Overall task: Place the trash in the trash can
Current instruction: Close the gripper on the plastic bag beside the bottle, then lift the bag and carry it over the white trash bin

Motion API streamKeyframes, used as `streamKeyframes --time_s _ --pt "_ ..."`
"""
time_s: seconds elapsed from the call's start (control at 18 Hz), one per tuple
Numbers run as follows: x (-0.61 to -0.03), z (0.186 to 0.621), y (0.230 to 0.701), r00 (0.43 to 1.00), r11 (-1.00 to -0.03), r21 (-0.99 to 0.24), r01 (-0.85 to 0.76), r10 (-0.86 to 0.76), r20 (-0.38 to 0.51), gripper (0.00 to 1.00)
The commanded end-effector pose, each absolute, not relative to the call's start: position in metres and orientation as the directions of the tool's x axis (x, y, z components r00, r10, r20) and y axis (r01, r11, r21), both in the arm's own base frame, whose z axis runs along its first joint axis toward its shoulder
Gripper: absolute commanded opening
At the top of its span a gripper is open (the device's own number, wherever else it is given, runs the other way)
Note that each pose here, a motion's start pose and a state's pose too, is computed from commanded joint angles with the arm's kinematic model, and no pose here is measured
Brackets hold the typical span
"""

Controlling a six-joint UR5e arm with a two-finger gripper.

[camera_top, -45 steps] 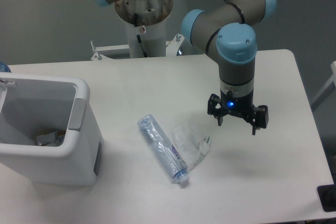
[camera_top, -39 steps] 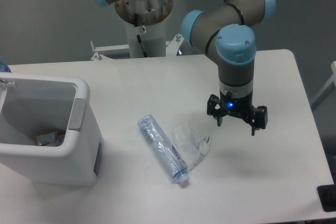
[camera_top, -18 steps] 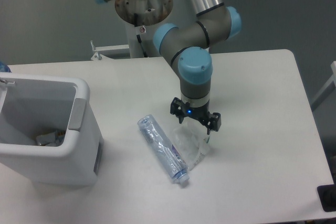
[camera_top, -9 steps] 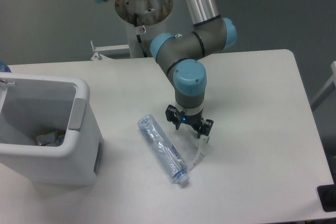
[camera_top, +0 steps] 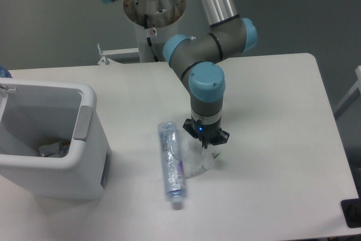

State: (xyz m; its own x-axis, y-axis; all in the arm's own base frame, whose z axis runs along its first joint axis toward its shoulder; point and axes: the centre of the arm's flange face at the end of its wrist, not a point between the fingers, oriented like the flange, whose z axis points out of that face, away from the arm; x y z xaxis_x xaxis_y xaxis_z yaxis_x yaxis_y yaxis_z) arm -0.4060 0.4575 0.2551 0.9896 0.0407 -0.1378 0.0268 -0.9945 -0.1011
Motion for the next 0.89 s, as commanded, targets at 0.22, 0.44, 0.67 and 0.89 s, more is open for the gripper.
streamKeyframes --time_s 0.22,0.44,0.67,0.89 --pt "-0.419 0.286 0.467 0.982 -0.985 -0.164 0.061 0.089 -0.167 0.00" --pt "-0.424 0.312 0.484 0.981 -0.949 -0.291 0.118 0.157 -0.114 0.00" --pt "-0.419 0.339 0.497 0.977 -0.903 -0.393 0.173 0.209 -0.050 0.00" --pt "-0.403 0.382 0.504 0.973 -0.854 -0.483 0.194 0.230 -0.017 0.00"
